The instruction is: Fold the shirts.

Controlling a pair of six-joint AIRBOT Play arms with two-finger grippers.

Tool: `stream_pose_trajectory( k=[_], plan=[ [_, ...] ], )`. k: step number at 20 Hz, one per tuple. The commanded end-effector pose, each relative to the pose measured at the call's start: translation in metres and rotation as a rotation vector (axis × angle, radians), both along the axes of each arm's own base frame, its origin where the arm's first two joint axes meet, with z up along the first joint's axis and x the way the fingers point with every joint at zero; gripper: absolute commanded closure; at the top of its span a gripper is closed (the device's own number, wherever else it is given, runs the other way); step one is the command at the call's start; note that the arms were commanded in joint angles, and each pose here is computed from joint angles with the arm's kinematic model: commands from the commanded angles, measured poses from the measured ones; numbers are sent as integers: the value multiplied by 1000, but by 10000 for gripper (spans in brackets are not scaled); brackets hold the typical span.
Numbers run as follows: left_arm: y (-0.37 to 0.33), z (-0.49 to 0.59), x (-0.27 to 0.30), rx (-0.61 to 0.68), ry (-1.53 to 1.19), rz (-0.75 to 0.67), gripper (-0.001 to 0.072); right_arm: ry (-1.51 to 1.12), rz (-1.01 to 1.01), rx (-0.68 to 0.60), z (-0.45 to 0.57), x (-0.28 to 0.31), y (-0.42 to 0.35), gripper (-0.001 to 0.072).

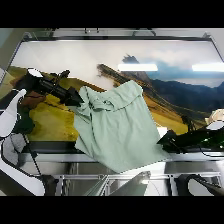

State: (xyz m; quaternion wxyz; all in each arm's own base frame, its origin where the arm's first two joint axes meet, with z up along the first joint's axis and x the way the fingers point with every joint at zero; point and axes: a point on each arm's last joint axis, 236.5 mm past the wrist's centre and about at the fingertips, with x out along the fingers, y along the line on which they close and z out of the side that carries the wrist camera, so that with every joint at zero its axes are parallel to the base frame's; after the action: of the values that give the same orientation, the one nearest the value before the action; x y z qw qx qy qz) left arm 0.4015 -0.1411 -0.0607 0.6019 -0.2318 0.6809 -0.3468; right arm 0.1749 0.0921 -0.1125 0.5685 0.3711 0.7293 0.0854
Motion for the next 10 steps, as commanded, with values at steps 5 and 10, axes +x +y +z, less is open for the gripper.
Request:
stream_pose_trajectory(
  k=[5,10],
  plan=[
    [12,0,9,1,-22,33,691,-119,41,60,-10,24,28,691],
    [53,3,11,-13,13,117,690,-326,58,-80,10,108,-6,693]
  ],
)
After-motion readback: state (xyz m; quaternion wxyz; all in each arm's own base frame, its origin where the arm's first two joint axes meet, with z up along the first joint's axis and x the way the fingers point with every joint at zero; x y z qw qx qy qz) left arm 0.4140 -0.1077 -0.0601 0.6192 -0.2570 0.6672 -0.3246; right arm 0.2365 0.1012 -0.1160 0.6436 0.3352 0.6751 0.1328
